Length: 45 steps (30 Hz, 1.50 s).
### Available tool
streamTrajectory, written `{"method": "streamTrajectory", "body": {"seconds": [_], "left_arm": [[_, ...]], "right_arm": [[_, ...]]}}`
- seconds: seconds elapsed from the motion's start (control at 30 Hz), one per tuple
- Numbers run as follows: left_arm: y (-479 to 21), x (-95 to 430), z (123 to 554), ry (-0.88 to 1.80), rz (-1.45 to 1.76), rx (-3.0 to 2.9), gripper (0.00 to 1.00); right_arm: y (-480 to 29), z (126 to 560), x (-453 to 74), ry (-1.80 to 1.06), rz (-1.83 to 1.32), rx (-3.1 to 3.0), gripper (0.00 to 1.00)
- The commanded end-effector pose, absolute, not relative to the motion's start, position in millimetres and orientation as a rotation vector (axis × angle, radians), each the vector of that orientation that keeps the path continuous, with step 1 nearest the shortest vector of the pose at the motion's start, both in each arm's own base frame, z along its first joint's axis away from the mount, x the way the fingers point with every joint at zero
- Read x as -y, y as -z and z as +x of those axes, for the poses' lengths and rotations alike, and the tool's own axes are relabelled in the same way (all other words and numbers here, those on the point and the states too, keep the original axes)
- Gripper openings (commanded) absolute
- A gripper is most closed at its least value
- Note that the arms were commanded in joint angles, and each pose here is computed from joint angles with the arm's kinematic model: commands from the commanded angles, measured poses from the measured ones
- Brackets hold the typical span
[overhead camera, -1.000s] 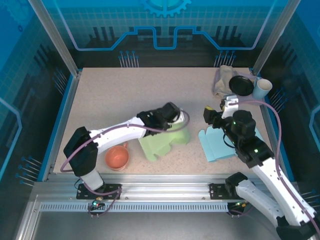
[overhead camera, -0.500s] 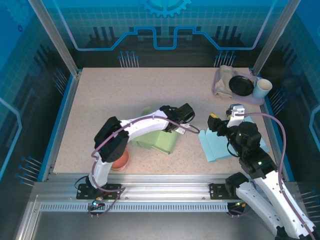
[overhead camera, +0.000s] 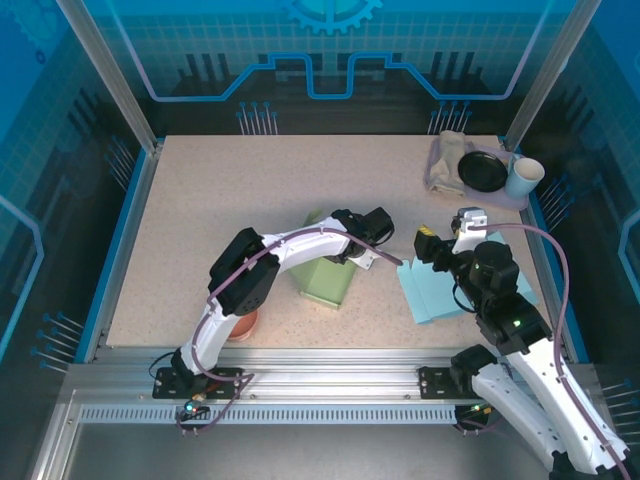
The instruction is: Fold the paper box
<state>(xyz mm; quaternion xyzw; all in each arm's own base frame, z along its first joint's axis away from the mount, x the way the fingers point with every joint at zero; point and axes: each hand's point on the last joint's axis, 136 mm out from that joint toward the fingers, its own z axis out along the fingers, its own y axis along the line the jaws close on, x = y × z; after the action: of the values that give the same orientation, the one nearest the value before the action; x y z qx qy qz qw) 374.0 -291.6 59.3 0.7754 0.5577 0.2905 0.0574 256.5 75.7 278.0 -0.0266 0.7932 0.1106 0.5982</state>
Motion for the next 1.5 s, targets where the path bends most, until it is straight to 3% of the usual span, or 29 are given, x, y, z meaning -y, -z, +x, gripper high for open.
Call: {"method": "streamTrajectory", "body": {"seconds": [0.0,0.23,0.47,0.83,1.2,1.47], "left_arm": [[-76.4,297.2,373.9,-0.843,2.3,-1.701,0.44],[-104.6,308.0,376.9,-0.784,2.146,-1.725,0.45],[-160.3,328.1,368.2,-0.537,1.801,-1.817,0.45],[-215.7,283.5,342.1,-0.187,0.814,-2.18,0.45],[-222.7,203.8,281.9,0.147,0.172,-2.18,0.57],[-188.7,212.1,258.9,0.421,0.078,-2.202,0.62]], "right_arm": [[-275.2,259.5,-72.6,-0.26,-0.035,-1.841,0.75],[-271.7,262.7,-73.0,-0.254,-0.035,-1.855,0.75],[-272.0,262.7,-70.4,-0.245,-0.022,-1.856,0.75],[-268.0,264.4,-75.4,-0.265,-0.039,-1.879,0.75],[-251.9,275.3,-98.0,-0.321,-0.135,-1.97,0.74],[-248.8,276.5,-99.4,-0.321,-0.145,-1.976,0.74]]}}
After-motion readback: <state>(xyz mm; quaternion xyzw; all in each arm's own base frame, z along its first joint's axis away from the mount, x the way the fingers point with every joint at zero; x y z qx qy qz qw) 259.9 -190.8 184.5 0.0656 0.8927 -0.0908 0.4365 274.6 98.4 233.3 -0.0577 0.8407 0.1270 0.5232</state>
